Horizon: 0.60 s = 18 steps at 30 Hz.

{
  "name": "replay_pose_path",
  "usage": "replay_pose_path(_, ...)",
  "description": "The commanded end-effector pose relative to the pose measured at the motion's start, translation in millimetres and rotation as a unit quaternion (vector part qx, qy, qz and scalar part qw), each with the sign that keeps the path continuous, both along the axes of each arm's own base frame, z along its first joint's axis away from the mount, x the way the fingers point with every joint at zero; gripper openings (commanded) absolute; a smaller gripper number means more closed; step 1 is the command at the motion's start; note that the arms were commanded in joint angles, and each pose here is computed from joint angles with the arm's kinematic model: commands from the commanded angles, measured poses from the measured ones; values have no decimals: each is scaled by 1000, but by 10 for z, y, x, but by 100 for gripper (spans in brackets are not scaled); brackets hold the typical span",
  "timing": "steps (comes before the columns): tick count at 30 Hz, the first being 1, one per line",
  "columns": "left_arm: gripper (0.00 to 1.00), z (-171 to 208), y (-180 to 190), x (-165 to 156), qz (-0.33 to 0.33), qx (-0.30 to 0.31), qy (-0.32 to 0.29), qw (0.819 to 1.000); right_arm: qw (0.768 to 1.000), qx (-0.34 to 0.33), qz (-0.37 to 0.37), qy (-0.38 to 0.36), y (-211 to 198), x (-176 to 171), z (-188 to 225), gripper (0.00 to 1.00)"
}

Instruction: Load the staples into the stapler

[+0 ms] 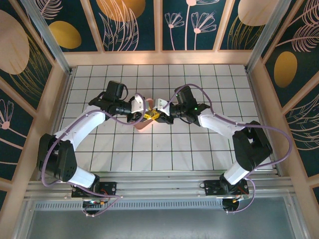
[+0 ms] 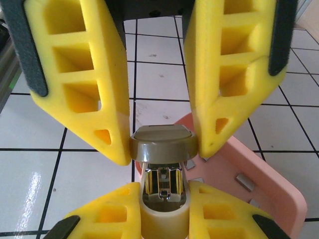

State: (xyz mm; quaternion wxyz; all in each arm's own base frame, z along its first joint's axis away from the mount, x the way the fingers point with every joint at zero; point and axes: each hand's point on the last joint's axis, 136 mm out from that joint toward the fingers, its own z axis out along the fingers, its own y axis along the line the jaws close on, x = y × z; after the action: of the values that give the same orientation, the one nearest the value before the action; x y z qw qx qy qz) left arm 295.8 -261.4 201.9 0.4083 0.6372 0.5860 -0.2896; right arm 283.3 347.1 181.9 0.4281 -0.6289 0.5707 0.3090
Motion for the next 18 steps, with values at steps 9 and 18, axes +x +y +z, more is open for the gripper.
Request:
replay_pose_path(9, 29, -8, -33, -56, -18, 5, 15, 1000, 999, 18, 10, -25, 65, 6, 196, 9)
replay_pose_path(18, 9, 29, -23, -107, -23, 6, 27, 999, 999, 41, -6, -22, -86, -6, 96, 10)
